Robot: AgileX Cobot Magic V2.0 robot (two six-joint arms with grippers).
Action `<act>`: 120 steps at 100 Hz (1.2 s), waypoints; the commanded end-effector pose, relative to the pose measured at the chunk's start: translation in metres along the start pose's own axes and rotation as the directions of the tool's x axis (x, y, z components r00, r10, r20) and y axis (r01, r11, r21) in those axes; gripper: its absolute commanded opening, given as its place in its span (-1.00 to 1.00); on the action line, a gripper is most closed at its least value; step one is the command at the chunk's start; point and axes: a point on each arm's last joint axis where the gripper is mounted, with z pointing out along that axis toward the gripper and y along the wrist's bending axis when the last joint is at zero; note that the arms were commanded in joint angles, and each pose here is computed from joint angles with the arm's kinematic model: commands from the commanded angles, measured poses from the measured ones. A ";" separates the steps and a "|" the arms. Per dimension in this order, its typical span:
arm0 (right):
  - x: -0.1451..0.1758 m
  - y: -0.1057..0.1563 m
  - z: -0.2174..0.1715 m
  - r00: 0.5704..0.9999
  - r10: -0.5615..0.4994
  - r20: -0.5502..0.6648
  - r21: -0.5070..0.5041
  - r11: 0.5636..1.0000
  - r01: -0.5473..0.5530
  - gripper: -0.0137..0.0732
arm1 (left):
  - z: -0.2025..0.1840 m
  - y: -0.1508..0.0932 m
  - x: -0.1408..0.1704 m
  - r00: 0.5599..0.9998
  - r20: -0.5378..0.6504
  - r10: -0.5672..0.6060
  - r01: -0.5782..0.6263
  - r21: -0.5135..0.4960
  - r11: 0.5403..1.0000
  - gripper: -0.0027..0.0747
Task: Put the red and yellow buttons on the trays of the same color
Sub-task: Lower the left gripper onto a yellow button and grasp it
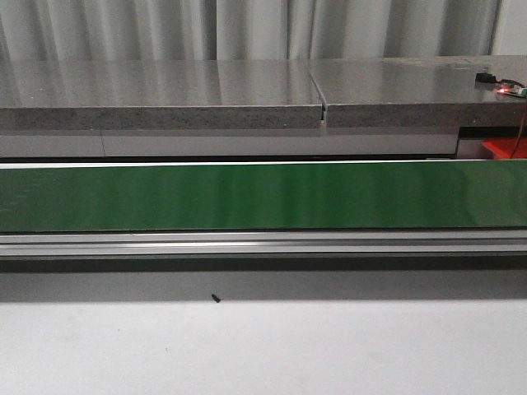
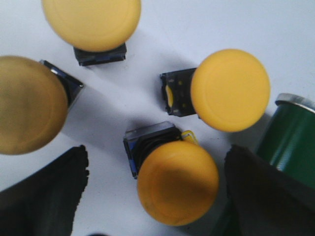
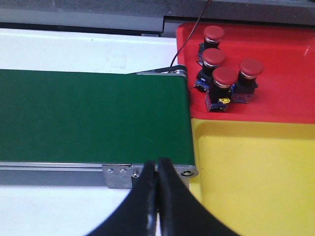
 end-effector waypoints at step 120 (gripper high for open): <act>-0.014 0.000 -0.004 0.995 -0.011 0.098 0.005 1.000 0.011 -0.84 | -0.122 -0.076 0.035 0.932 0.320 0.171 -0.200 0.062 0.978 -0.26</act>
